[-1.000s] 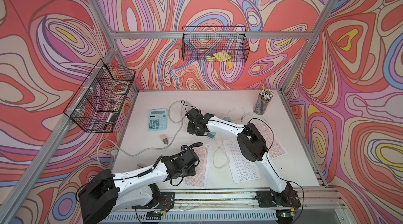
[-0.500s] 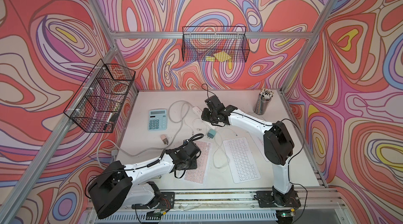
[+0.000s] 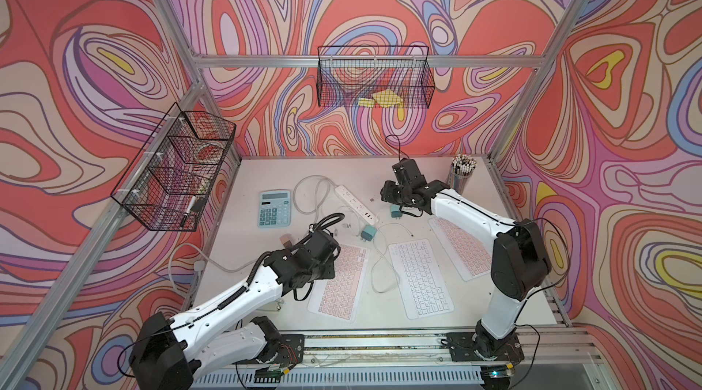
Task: Unplug the wireless keyboard
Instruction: Adjust the keyboard at the center of the board, then reset both arms
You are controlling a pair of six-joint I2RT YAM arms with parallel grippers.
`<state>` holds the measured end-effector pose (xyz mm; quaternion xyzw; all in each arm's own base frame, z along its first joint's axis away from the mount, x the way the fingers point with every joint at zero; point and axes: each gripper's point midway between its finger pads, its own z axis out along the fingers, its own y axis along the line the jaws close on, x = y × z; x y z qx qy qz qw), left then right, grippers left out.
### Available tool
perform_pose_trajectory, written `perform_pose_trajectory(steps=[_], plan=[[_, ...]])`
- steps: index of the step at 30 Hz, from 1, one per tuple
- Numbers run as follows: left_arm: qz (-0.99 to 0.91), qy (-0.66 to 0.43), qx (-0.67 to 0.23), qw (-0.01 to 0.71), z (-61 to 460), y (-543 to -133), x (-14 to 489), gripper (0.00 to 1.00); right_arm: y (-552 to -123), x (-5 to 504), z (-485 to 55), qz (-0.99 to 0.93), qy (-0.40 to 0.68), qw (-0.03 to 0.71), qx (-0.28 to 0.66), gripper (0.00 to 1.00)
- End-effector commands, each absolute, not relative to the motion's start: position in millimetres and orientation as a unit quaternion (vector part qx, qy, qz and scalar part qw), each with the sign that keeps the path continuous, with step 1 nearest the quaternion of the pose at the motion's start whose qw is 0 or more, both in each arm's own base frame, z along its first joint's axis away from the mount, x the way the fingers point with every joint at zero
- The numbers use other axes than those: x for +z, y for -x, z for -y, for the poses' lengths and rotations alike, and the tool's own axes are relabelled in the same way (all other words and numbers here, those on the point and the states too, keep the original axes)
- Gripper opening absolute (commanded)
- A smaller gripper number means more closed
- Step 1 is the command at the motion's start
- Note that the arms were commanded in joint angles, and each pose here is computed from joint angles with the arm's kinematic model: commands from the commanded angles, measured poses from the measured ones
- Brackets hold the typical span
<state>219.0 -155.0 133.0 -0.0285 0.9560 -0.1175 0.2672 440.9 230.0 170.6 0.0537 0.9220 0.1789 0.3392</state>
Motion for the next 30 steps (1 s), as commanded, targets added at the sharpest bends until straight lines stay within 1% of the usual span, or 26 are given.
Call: perform_pose_trajectory(steps=[1, 4, 6, 7, 9, 11, 13, 16, 21, 24, 27, 30], plan=[[-0.953, 0.017, -0.09, 0.287, 134.2, -229.2, 149.0, 0.49, -443.2, 199.0, -221.5, -0.902, -0.002, 0.391, 0.185, 0.59], [-0.935, 0.027, -0.106, 0.337, 126.2, -253.6, 171.3, 0.55, -445.1, 207.2, -205.8, -0.89, 0.014, 0.419, 0.18, 0.64], [-0.916, 0.035, -0.114, 0.384, 119.2, -274.2, 186.7, 0.61, -447.4, 209.7, -191.1, -0.884, 0.022, 0.44, 0.155, 0.67], [-0.908, 0.04, -0.116, 0.4, 115.5, -282.4, 190.0, 0.67, -448.2, 209.0, -184.3, -0.883, 0.023, 0.447, 0.14, 0.7], [-0.891, 0.055, -0.124, 0.434, 106.2, -304.1, 196.6, 0.81, -449.5, 206.9, -165.5, -0.88, 0.022, 0.463, 0.101, 0.74], [-0.883, 0.073, -0.124, 0.448, 95.0, -322.5, 196.3, 0.91, -449.5, 205.4, -147.6, -0.875, 0.012, 0.479, 0.074, 0.8], [-0.875, 0.087, -0.122, 0.46, 83.6, -341.6, 194.1, 0.98, -448.2, 202.6, -131.3, -0.866, -0.002, 0.497, 0.062, 0.89], [-0.867, 0.103, -0.084, 0.481, 61.7, -361.7, 186.8, 0.99, -444.3, 197.4, -107.1, -0.855, -0.027, 0.516, 0.051, 0.98], [-0.861, 0.126, -0.029, 0.492, 25.1, -380.0, 173.9, 0.99, -432.7, 186.2, -74.0, -0.838, -0.063, 0.542, 0.001, 0.98], [-0.844, 0.117, 0.026, 0.523, 3.4, -384.2, 171.9, 0.99, -426.7, 181.5, -53.3, -0.821, -0.092, 0.562, -0.03, 0.98], [-0.827, 0.156, 0.063, 0.536, -31.4, -381.2, 166.0, 0.99, -420.8, 173.0, -28.7, -0.813, -0.13, 0.563, -0.072, 0.98], [-0.821, 0.157, 0.085, 0.542, -49.5, -385.3, 150.2, 0.99, -415.2, 168.4, -14.8, -0.809, -0.15, 0.563, -0.085, 0.98]])
